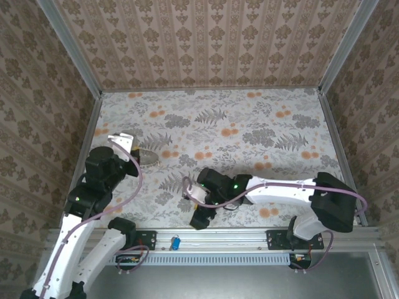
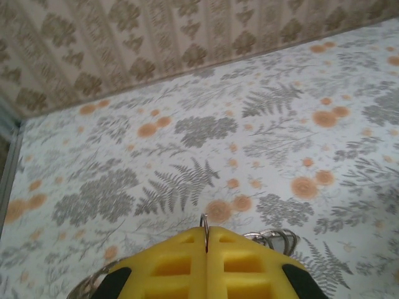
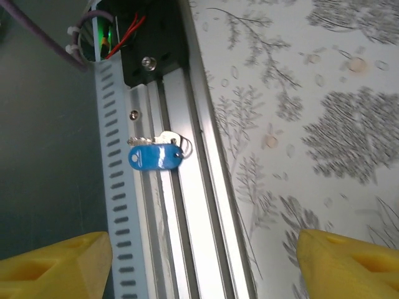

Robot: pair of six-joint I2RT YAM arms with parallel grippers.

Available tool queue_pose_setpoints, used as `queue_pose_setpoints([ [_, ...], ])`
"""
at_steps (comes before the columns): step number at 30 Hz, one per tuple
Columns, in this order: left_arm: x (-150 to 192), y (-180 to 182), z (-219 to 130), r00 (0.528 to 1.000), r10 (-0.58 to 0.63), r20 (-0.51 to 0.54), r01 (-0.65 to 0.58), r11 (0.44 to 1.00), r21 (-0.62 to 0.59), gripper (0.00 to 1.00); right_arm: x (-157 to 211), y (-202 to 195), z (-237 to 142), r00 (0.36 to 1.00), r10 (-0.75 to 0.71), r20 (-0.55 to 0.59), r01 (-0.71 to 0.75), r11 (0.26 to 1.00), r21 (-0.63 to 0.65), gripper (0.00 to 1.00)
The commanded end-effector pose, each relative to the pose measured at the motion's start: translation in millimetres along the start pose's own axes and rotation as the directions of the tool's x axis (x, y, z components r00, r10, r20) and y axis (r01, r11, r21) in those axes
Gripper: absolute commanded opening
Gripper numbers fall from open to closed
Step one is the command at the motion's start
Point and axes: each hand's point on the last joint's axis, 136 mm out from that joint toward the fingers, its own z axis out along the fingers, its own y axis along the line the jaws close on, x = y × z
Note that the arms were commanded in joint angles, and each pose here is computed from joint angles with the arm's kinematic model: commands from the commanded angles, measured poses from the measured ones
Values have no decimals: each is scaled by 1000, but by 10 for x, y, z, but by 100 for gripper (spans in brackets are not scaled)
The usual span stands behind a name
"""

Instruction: Put the keys on the keyring

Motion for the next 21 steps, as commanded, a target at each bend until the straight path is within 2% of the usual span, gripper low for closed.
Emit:
queue_pose_setpoints([
  [1, 17, 58, 23, 996, -92, -7, 92, 996, 9, 0, -216, 67, 148, 999, -36, 10, 36, 999, 25, 77],
  [6, 57, 202, 66, 988, -154, -13, 154, 988, -12, 0, -200, 57, 485, 994, -76, -85, 85, 991, 108, 73],
  [11, 42, 275, 95, 981, -193, -3, 193, 981, -10, 0, -106, 88, 666, 978, -98, -185, 122, 985, 121, 69],
  [21, 20, 300, 124, 976, -219, 8, 219, 976, 15, 0, 78, 203, 899, 957, -33, -287, 58, 995, 79, 46],
])
